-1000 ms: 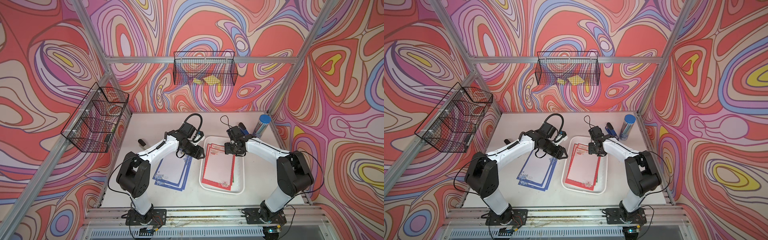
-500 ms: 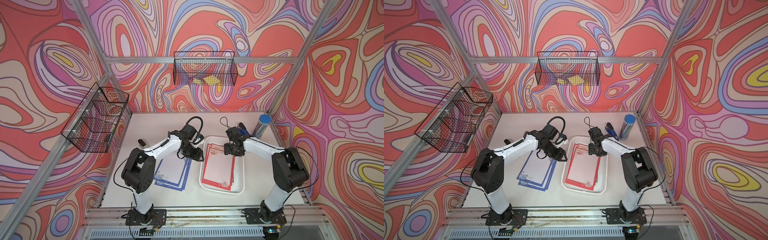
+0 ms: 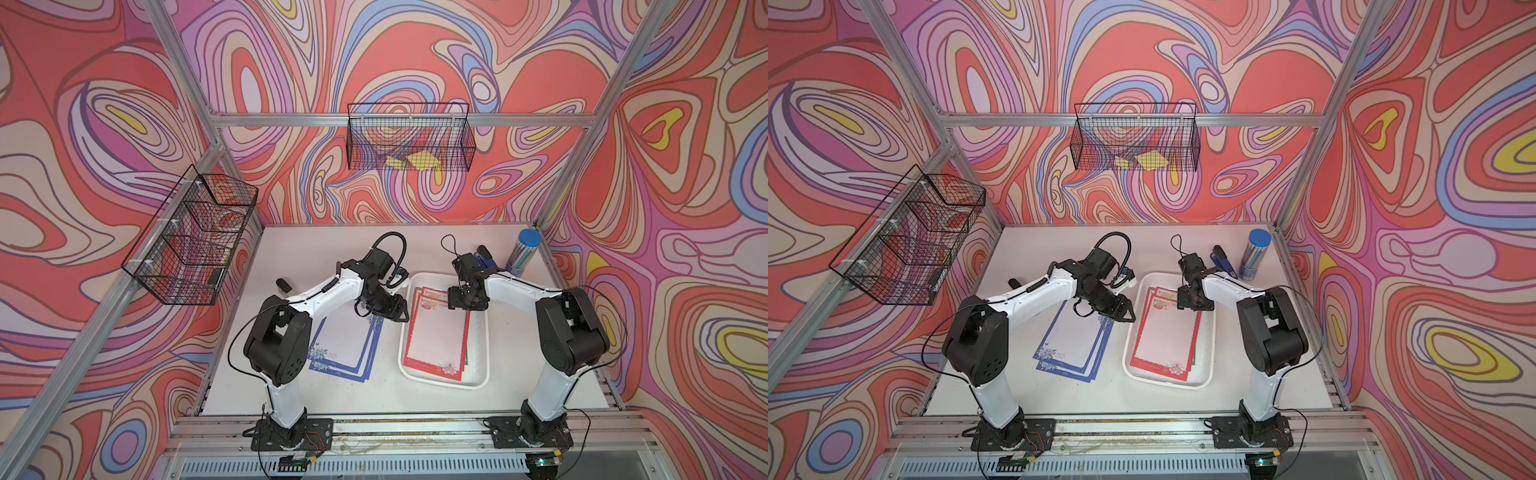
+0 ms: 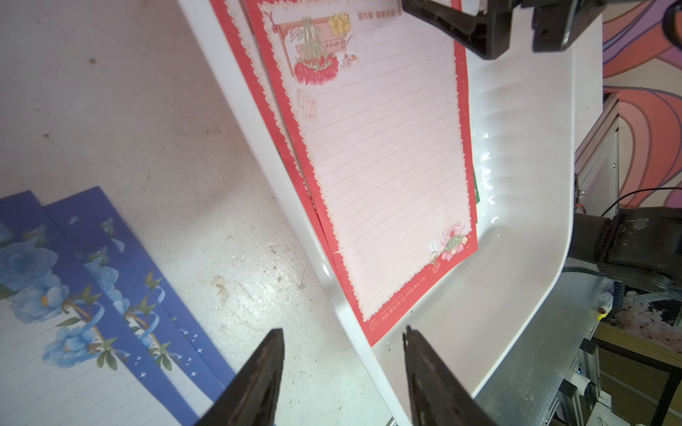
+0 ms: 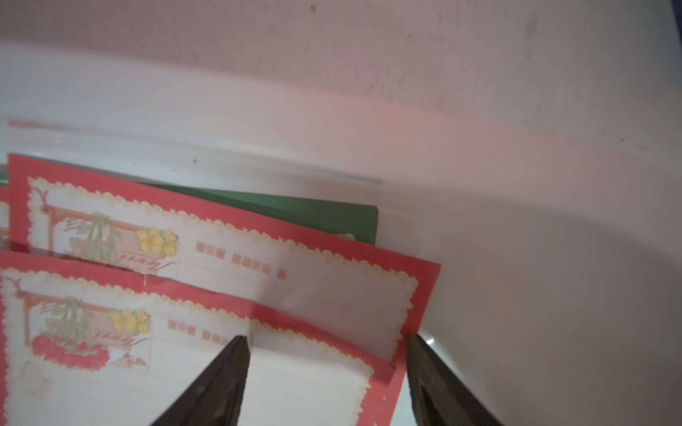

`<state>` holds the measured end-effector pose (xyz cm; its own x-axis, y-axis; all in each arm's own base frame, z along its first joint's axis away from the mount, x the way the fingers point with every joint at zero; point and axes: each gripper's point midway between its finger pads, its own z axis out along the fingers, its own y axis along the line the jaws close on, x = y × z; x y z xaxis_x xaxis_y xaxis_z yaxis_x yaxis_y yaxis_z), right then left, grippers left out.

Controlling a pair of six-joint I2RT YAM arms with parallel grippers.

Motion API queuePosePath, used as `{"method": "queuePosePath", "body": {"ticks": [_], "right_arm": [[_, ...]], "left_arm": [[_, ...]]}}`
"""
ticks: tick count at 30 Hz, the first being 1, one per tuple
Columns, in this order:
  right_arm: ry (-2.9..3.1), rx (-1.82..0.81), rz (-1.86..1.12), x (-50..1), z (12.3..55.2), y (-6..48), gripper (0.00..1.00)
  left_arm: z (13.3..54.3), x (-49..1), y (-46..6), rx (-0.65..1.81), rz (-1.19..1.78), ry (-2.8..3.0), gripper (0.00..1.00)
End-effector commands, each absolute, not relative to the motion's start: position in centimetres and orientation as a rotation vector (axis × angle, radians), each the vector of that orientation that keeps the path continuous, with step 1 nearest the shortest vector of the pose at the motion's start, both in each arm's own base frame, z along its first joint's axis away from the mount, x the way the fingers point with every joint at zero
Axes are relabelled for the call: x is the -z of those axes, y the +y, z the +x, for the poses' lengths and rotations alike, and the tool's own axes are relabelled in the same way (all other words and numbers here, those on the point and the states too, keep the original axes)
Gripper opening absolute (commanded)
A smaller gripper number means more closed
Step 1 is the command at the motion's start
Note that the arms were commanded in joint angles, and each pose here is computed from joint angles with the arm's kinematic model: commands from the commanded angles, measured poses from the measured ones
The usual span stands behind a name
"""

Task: Take out the stationery paper from the storage box
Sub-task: Pick up the stationery paper from the storage box.

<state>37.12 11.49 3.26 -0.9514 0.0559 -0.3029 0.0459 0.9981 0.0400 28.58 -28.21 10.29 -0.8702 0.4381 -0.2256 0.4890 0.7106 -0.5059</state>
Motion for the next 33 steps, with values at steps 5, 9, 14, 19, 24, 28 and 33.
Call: {"method": "queuePosePath", "body": {"ticks": [5, 9, 14, 19, 24, 28, 33], "right_arm": [[2.839, -0.176, 0.094, -3.1, 37.3, 12.5, 0.63], [2.839, -0.213, 0.093, -3.6, 36.9, 12.8, 0.56], [2.847, -0.285, 0.086, -4.3, 35.9, 13.4, 0.5], [2.835, -0.33, 0.089, -5.3, 34.9, 13.4, 0.45], [2.853, -0.354, 0.114, -5.1, 33.7, 12.9, 0.43], [2.861, -0.413, 0.145, -4.8, 33.1, 12.8, 0.42], [2.872, -0.462, 0.185, -4.4, 32.7, 12.9, 0.43]], "left_arm": [[28.2, -10.1, -28.5, 0.897, 0.755, 2.872, 0.56], [28.3, -10.1, -28.6, 0.9, 0.753, 2.873, 0.56], [28.4, -10.0, -28.6, 0.895, 0.749, 2.875, 0.56], [28.5, -9.8, -28.6, 0.895, 0.74, 2.88, 0.57], [28.4, -9.7, -28.7, 0.9, 0.734, 2.888, 0.57], [28.4, -9.6, -28.7, 0.896, 0.734, 2.89, 0.57], [28.2, -9.4, -28.8, 0.892, 0.737, 2.897, 0.57]]}}
